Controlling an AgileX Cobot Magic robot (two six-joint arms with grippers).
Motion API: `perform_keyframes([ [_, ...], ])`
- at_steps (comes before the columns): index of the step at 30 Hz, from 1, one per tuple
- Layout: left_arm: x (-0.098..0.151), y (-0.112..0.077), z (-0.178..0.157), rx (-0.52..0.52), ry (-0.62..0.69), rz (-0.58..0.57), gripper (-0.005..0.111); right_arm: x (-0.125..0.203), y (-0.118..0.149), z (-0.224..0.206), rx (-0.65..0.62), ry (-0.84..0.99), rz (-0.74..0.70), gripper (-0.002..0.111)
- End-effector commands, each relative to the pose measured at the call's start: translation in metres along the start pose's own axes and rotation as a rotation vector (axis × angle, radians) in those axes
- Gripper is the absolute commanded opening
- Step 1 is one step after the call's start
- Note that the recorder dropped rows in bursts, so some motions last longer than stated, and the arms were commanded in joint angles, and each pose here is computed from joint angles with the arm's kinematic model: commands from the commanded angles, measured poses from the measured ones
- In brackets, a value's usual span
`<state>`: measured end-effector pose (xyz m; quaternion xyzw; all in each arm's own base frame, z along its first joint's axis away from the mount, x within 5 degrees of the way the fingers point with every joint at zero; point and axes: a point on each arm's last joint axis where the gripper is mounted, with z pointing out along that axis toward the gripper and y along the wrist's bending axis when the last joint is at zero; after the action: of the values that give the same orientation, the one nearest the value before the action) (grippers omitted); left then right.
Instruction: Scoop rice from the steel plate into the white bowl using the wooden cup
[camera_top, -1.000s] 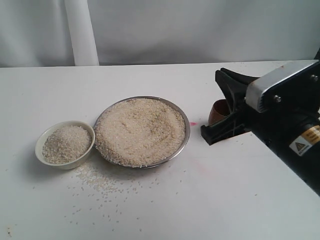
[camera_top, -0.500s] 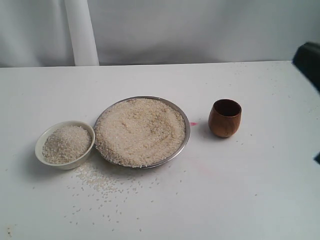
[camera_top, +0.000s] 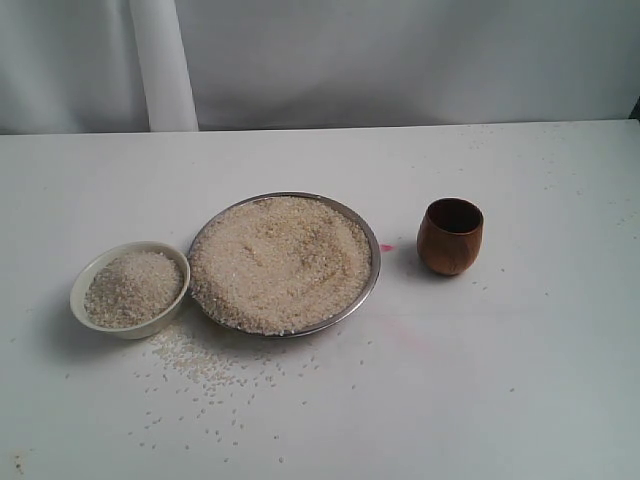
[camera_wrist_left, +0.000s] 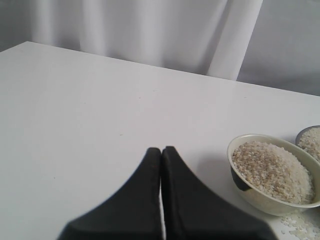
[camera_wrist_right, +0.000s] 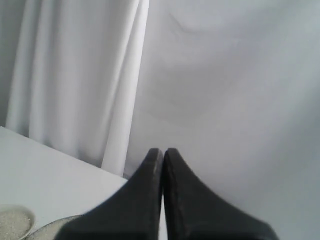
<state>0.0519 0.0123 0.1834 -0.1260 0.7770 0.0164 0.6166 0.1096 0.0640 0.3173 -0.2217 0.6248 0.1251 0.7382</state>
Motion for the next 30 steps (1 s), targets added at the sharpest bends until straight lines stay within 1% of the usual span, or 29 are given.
perform_keyframes([
  [1,0.000,0.000,0.001,0.003,0.002,-0.002,0.000,0.007,-0.001,0.005,0.017,0.047,0.068,0.000],
  [3,0.000,0.000,0.001,0.003,0.002,-0.002,0.000,0.004,-0.003,0.000,0.031,0.025,0.069,0.000],
  [6,0.000,0.000,0.001,0.003,0.002,-0.002,0.000,-0.001,-0.011,-0.013,0.085,0.008,0.064,0.000],
  [10,0.000,0.000,0.001,0.003,0.002,-0.002,0.000,0.002,-0.015,-0.032,0.134,-0.017,0.049,0.000],
  [14,0.000,0.000,0.001,0.003,0.002,-0.002,0.000,0.028,-0.010,-0.052,0.155,-0.029,0.089,0.000],
  [16,0.000,0.000,0.001,0.003,0.002,-0.002,0.000,0.046,-0.005,-0.063,0.154,-0.031,0.084,0.000],
  [22,0.000,0.000,0.001,0.003,0.002,-0.002,0.000,0.067,0.002,-0.080,0.155,-0.074,0.056,0.000],
  [25,0.000,0.000,0.001,0.003,0.002,-0.002,0.000,0.083,0.004,-0.084,0.155,-0.043,0.063,0.000],
  [28,0.000,0.000,0.001,0.003,0.002,-0.002,0.000,0.090,0.005,-0.083,0.154,-0.005,0.060,0.000],
  [29,0.000,0.000,0.001,0.003,0.002,-0.002,0.000,0.092,0.005,-0.083,0.155,0.015,0.062,0.000],
  [30,0.000,0.000,0.001,0.003,0.002,-0.002,0.000,0.097,0.005,-0.084,0.156,0.078,0.062,0.000],
])
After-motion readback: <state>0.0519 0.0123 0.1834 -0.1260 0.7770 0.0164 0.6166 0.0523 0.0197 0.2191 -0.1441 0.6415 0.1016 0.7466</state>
